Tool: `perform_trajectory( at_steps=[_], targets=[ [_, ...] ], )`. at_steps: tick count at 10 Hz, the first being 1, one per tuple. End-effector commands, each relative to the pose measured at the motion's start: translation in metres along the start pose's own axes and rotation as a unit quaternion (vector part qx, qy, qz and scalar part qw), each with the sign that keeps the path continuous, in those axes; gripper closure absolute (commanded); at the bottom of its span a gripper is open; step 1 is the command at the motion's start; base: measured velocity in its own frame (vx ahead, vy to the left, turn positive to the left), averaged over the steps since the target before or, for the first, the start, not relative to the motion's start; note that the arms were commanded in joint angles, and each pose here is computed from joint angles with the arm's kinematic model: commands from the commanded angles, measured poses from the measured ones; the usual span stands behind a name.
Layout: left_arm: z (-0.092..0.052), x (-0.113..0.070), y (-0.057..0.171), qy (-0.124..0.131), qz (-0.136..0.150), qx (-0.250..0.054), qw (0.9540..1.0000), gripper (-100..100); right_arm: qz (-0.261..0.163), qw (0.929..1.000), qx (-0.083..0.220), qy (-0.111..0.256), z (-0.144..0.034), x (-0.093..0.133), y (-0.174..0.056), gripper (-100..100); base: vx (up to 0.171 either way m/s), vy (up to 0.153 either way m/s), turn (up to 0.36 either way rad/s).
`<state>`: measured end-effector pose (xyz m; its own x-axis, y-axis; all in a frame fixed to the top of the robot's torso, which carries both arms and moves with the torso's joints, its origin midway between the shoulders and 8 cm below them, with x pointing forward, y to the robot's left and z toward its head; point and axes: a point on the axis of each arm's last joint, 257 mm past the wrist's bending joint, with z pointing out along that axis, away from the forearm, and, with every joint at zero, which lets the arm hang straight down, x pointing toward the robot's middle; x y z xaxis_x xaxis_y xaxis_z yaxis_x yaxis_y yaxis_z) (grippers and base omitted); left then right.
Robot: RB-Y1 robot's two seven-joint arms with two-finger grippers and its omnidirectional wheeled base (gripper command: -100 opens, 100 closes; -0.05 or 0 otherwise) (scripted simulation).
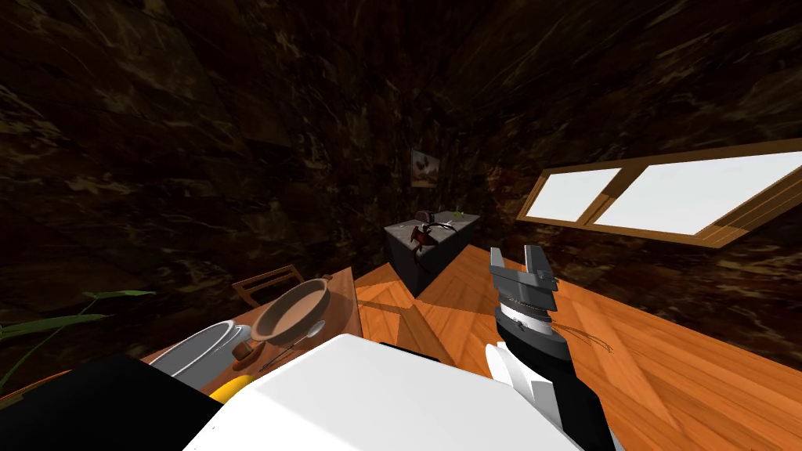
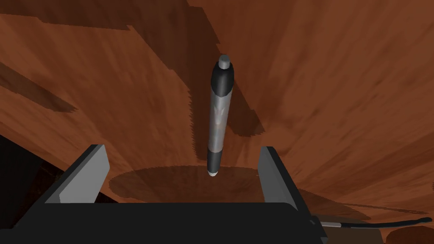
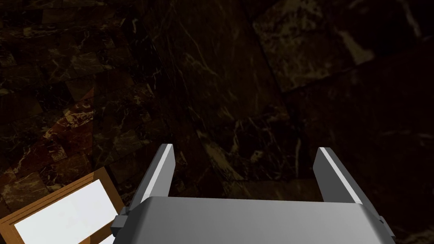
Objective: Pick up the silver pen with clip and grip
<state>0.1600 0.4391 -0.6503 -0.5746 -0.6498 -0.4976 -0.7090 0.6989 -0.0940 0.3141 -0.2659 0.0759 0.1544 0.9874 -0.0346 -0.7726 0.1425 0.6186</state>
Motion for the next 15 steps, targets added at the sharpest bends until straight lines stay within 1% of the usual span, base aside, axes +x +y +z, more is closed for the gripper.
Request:
perform_trajectory(
  at_steps=[1,5,6,7,9,11,12,15],
  targets=[
    [0.000,0.000,0.000,0.000,0.000,0.000,1.0000,100,0.000,1.0000,0.000,0.000,0.000,0.000,0.000,0,-0.008,0.007,0.006],
    [0.000,0.000,0.001,0.000,0.000,-0.001,1.0000,100,0.000,1.0000,0.000,0.000,0.000,0.000,0.000,0,0.001,-0.001,-0.003],
    [0.000,0.000,0.001,0.000,0.000,-0.001,1.0000,0,0.000,1.0000,0.000,0.000,0.000,0.000,0.000,0,0.000,0.000,0.000],
    [-0.001,-0.003,0.001,-0.001,0.004,0.003,1.0000,100,0.000,1.0000,0.000,0.000,0.000,0.000,0.000,0,0.034,-0.025,0.127],
    [0.000,-0.014,0.005,-0.004,0.023,0.015,0.9996,100,0.000,1.0000,0.000,0.000,0.000,0.000,0.000,0,0.078,-0.073,0.234],
    [0.000,-0.014,0.005,-0.004,0.023,0.015,0.9996,100,0.000,1.0000,0.000,0.000,0.000,0.000,0.000,0,0.051,-0.043,0.022],
    [-0.001,-0.023,0.011,-0.004,0.041,0.026,0.9988,100,0.000,1.0000,0.000,0.000,0.000,0.000,0.000,0,0.058,-0.058,0.271],
    [-0.003,-0.033,0.021,0.003,0.069,0.042,0.9968,100,0.000,1.0000,0.000,0.000,0.000,0.000,0.000,0,0.097,-0.099,0.249]
  ],
)
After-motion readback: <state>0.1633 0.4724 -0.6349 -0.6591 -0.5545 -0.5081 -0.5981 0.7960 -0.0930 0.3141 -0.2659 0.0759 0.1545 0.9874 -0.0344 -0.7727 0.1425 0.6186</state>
